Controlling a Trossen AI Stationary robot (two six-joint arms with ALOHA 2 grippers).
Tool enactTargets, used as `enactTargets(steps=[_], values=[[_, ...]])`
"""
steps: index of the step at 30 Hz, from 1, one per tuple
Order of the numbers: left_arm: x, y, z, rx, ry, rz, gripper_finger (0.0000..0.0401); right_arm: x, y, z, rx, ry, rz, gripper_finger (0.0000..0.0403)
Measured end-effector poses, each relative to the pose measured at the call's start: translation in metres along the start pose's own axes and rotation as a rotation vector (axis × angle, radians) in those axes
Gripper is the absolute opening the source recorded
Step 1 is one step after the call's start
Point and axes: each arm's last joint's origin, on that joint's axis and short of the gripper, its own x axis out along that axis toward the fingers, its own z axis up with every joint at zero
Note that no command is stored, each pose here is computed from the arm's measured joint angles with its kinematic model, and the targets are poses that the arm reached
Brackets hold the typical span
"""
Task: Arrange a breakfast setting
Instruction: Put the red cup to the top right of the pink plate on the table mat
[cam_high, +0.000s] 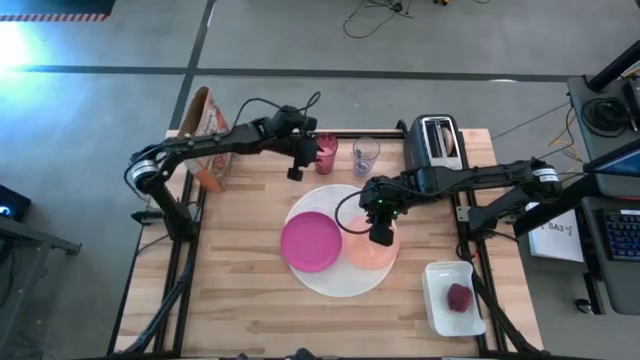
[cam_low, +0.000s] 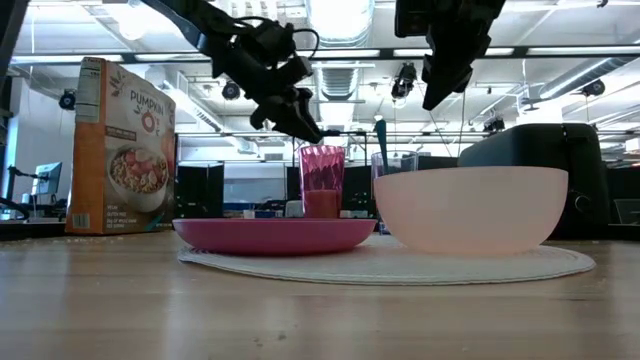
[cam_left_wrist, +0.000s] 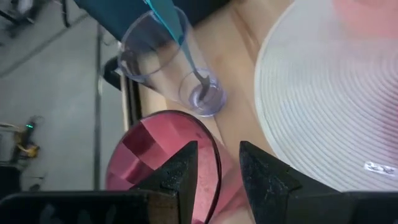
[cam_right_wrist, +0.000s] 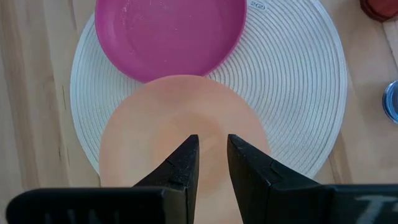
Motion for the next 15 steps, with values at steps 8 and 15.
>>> enactTargets(steps=[8, 15], values=[[0.014, 0.009, -0.005, -0.03, 0.033, -0.052, 0.0102, 0.0, -0.001, -0.001, 0.0, 0.011, -0.018, 0.0073], [0.026, 0.009, -0.016, -0.051, 0.072, -0.082, 0.0102, 0.0, -0.001, -0.001, 0.001, 0.011, -0.029, 0.0073]])
